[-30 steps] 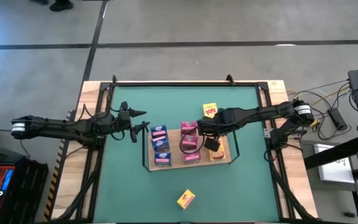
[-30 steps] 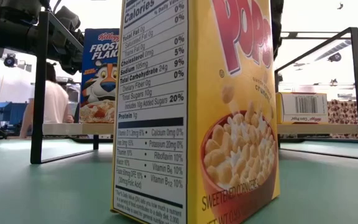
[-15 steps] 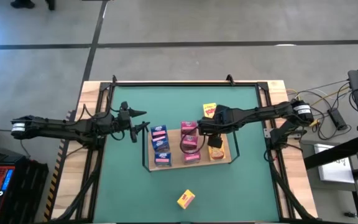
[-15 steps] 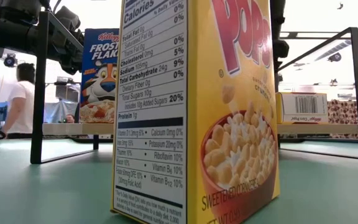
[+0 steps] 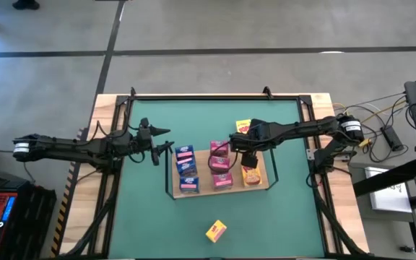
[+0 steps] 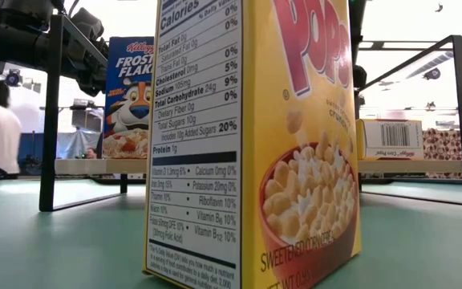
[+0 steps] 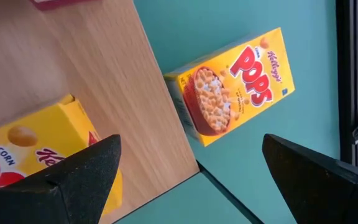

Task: Stack cereal on shelf
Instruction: Remove the yellow cereal box from the shelf

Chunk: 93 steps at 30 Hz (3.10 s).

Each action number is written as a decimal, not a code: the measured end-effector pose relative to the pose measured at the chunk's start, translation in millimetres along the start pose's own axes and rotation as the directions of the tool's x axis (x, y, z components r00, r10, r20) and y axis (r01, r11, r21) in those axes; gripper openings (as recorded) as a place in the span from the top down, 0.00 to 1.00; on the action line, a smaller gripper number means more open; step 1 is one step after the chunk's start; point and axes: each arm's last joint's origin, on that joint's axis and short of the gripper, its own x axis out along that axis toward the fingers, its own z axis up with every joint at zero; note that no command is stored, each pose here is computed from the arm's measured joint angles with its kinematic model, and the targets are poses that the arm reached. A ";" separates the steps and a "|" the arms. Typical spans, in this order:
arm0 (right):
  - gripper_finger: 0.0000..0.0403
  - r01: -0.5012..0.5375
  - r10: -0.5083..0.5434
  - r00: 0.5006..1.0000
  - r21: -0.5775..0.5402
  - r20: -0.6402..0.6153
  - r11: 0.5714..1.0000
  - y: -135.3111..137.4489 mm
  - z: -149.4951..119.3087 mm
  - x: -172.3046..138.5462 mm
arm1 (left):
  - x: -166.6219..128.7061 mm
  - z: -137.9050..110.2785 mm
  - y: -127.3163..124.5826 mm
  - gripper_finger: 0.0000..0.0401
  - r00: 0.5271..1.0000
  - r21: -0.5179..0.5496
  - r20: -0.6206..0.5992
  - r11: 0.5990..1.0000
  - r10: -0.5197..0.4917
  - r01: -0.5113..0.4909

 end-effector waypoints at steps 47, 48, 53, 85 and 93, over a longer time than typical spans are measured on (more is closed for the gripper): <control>0.06 -0.261 0.268 0.961 0.099 -0.064 0.960 27.5 -11.1 5.4 | 0.0 -0.2 0.0 0.42 1.000 0.000 -0.001 1.000 0.000 0.000; 0.06 -0.262 0.268 0.961 0.096 -0.063 0.960 28.3 -11.3 5.1 | 0.0 -0.2 0.0 0.42 1.000 0.000 -0.001 1.000 0.000 0.000; 0.06 -0.265 0.271 0.961 0.098 -0.062 0.959 30.7 -12.1 3.7 | 0.0 -0.2 0.0 0.42 1.000 0.000 -0.001 1.000 0.000 0.000; 0.06 -0.318 0.319 0.948 0.092 0.000 0.944 54.6 -24.3 -21.8 | 0.0 -0.2 0.0 0.42 1.000 0.000 -0.001 1.000 0.000 0.000; 0.06 -0.316 0.286 0.946 0.246 0.150 0.916 65.3 -36.6 -51.4 | 0.0 -0.2 0.0 0.42 1.000 0.000 -0.001 1.000 0.000 0.000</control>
